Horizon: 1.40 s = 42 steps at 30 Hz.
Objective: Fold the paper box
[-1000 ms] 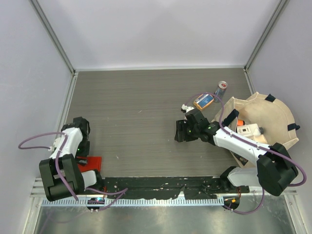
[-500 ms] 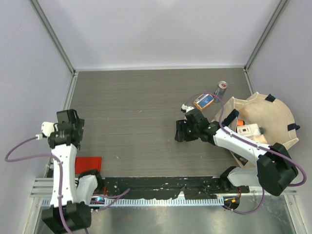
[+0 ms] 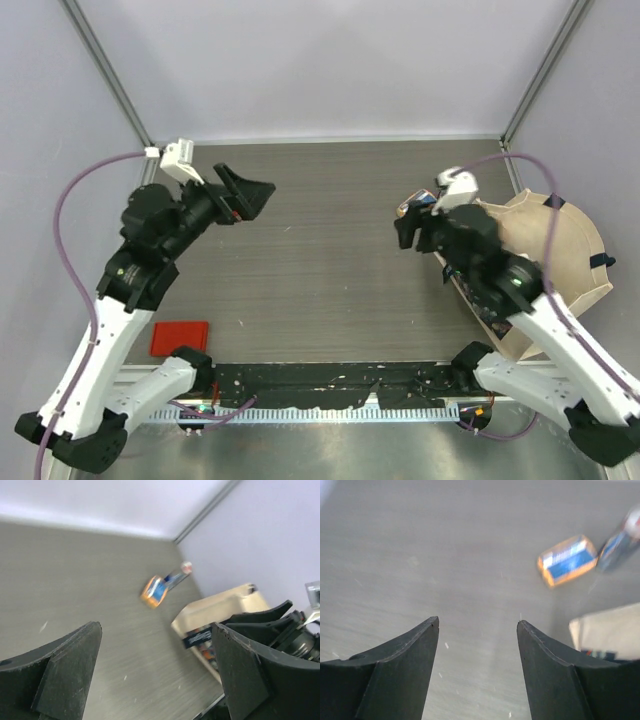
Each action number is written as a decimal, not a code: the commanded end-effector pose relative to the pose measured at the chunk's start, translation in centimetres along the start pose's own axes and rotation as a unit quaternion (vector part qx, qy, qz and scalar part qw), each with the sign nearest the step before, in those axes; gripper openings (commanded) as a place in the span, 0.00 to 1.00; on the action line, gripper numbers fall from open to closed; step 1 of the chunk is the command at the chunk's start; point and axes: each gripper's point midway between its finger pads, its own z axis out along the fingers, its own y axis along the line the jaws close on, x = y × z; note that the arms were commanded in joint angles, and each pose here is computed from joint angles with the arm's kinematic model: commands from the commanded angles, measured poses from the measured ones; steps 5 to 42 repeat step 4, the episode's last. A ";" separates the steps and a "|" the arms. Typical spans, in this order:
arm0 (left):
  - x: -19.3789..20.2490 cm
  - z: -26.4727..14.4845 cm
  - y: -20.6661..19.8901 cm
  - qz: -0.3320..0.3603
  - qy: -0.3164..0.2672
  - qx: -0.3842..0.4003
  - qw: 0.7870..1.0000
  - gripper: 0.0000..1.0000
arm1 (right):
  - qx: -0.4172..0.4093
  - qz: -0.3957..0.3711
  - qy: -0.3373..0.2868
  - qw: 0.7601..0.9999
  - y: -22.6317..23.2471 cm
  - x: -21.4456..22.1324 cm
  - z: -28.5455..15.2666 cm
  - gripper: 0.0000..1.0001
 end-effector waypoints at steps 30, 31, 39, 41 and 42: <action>-13.5 -11.3 -15.8 0.151 -0.198 0.262 0.932 0.98 | -0.043 0.021 -0.331 0.943 -2.4 -17.9 -18.7 0.77; -13.5 -11.3 -15.8 0.151 -0.198 0.262 0.932 0.98 | -0.043 0.021 -0.331 0.943 -2.4 -17.9 -18.7 0.77; -13.5 -11.3 -15.8 0.151 -0.198 0.262 0.932 0.98 | -0.043 0.021 -0.331 0.943 -2.4 -17.9 -18.7 0.77; -13.5 -11.3 -15.8 0.151 -0.198 0.262 0.932 0.98 | -0.043 0.021 -0.331 0.943 -2.4 -17.9 -18.7 0.77; -13.5 -11.3 -15.8 0.151 -0.198 0.262 0.932 0.98 | -0.043 0.021 -0.331 0.943 -2.4 -17.9 -18.7 0.77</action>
